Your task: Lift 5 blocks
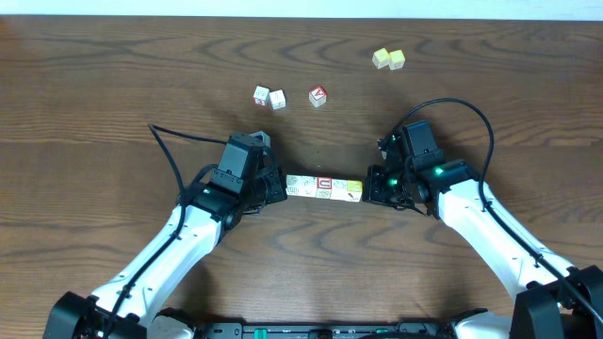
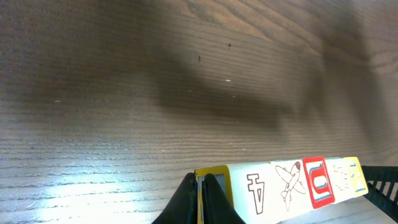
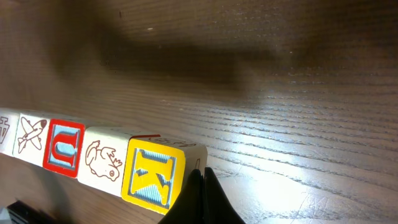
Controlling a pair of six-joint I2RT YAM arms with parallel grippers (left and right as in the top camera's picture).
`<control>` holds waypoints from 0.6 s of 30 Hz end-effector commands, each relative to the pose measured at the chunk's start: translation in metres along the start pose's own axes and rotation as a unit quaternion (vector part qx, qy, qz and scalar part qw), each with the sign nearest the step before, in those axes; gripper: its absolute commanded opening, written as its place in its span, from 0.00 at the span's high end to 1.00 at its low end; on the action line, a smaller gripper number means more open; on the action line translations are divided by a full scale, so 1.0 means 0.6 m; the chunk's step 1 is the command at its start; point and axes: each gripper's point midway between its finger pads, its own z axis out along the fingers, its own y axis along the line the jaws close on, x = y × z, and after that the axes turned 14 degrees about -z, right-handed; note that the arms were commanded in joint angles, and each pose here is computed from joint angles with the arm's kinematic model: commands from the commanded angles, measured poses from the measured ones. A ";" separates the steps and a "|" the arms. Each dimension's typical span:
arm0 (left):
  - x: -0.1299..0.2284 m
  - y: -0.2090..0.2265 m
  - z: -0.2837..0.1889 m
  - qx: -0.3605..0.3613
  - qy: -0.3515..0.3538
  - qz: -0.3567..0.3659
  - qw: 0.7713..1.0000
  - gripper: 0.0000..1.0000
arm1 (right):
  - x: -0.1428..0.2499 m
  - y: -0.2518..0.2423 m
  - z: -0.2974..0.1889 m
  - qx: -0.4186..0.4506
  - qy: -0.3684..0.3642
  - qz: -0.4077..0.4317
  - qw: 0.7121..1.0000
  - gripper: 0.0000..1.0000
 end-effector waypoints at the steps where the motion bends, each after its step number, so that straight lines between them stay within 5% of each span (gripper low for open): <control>1: 0.024 -0.052 -0.015 0.058 0.040 0.019 0.997 0.93 | -0.016 0.069 -0.023 -0.083 -0.009 -0.031 0.996 0.99; 18: 0.027 -0.069 -0.039 0.080 0.038 0.019 0.996 0.93 | -0.034 0.101 -0.062 -0.112 -0.037 -0.037 0.992 0.99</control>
